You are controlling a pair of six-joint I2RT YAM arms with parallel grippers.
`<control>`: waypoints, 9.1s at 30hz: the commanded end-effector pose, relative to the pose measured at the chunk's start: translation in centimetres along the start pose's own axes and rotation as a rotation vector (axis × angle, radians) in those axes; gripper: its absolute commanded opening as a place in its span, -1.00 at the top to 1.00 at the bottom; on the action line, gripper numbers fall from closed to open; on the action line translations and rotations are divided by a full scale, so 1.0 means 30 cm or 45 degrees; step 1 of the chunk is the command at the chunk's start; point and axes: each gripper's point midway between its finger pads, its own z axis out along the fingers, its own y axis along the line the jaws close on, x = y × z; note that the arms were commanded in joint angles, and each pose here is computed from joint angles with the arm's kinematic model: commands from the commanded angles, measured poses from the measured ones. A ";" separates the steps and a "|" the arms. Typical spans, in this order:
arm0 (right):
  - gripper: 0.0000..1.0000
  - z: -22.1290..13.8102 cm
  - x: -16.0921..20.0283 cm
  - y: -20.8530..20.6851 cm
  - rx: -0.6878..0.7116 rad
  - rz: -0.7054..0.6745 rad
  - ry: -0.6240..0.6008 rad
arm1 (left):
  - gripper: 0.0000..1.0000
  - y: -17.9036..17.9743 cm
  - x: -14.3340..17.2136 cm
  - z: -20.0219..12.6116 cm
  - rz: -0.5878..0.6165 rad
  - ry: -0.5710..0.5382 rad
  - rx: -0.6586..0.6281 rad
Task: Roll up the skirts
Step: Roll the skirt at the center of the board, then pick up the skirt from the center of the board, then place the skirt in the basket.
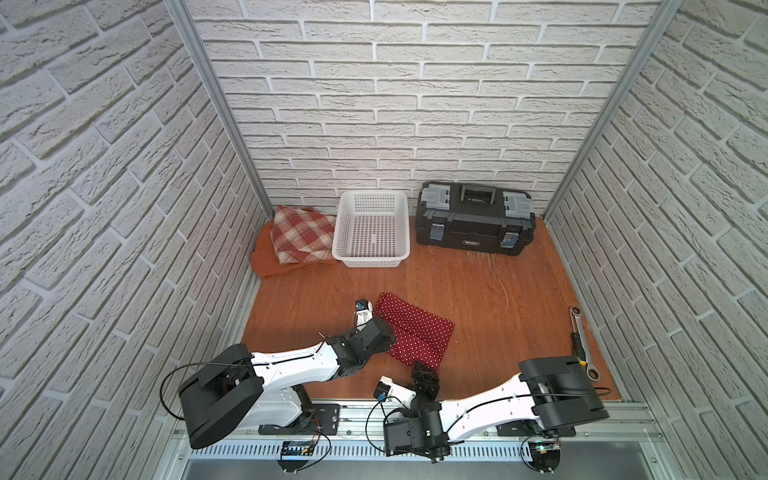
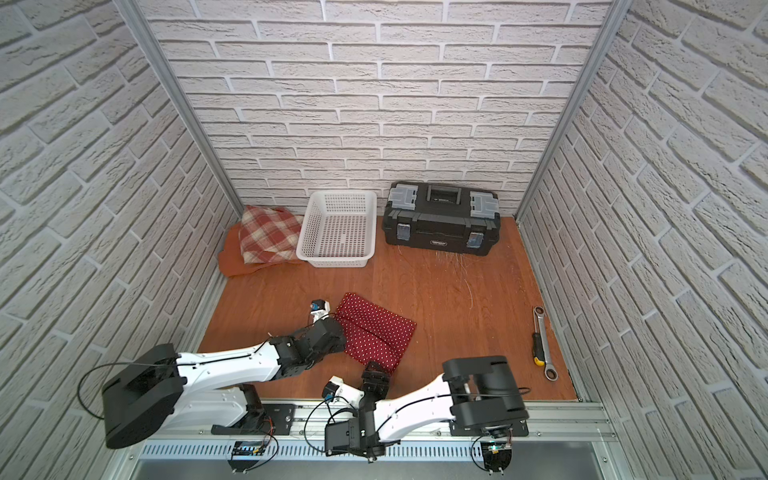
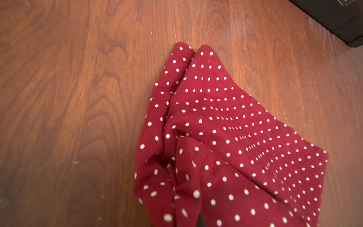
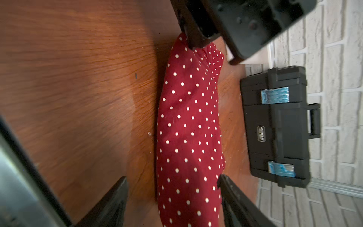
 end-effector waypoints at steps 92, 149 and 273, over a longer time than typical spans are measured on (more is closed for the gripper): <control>0.95 0.150 -0.060 0.029 -1.962 1.139 0.286 | -0.97 0.224 -0.105 -0.126 -0.325 -0.076 0.073; 0.95 0.457 0.236 -0.023 -1.827 2.012 0.539 | -0.31 -0.164 0.141 0.168 -0.172 0.260 0.249; 0.95 0.563 -0.360 -1.074 -0.995 1.657 -0.261 | -0.26 0.277 -0.925 0.331 -0.059 -0.139 -0.121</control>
